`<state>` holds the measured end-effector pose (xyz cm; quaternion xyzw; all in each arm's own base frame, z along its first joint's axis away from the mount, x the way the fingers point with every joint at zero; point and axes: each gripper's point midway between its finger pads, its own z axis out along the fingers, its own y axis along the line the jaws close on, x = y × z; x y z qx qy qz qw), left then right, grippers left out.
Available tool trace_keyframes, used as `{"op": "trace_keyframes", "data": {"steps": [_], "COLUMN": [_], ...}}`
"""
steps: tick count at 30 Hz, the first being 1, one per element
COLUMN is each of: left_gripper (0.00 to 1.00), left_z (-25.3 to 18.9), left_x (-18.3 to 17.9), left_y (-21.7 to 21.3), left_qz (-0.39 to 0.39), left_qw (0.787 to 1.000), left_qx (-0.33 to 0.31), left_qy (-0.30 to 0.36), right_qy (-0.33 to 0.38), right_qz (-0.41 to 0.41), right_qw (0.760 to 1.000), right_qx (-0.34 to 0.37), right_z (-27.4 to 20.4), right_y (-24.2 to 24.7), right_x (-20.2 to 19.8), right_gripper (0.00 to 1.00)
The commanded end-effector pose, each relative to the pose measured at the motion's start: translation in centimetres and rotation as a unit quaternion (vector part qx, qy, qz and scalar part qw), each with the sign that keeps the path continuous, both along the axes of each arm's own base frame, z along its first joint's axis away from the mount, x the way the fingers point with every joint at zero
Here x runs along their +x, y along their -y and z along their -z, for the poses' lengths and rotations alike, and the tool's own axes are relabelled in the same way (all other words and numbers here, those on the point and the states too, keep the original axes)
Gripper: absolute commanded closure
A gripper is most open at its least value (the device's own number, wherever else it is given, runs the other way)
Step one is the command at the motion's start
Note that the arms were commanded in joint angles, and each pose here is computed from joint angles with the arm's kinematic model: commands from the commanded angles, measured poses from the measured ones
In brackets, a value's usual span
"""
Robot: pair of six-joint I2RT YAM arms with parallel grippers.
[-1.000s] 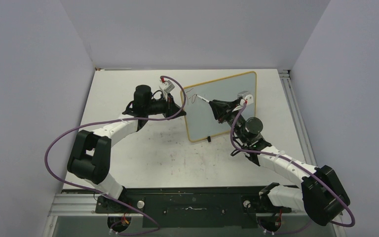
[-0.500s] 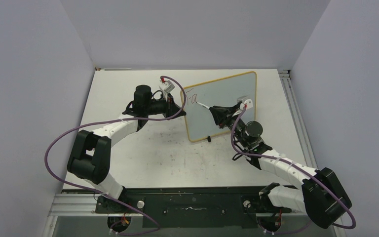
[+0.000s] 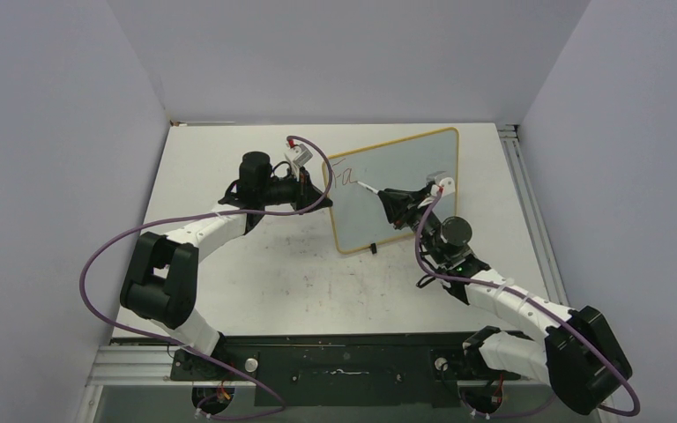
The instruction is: Write a sentence on the whiteboard
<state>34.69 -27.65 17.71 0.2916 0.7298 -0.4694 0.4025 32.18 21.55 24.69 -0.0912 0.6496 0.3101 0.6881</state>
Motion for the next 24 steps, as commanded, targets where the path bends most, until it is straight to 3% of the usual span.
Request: {"op": "trace_keyframes", "data": {"steps": [1,24], "left_gripper": [1.0,1.0], "left_z": [-2.1,-1.9], "left_x": [0.3,0.3], "left_y": [0.5,0.4], "left_qz": [0.017,0.016], "left_qw": [1.0,1.0], "left_qx": [-0.012,-0.01], "left_qy": [0.022,0.02], "right_qy": [0.041,0.079], "right_qz": [-0.003,-0.004], "right_qw": [0.999,0.996], "right_qx": [0.016,0.041], "right_z": [-3.5,-6.3], "right_y": [0.4,0.2], "right_x": [-0.7,0.8], "right_gripper": [0.95,0.95]}}
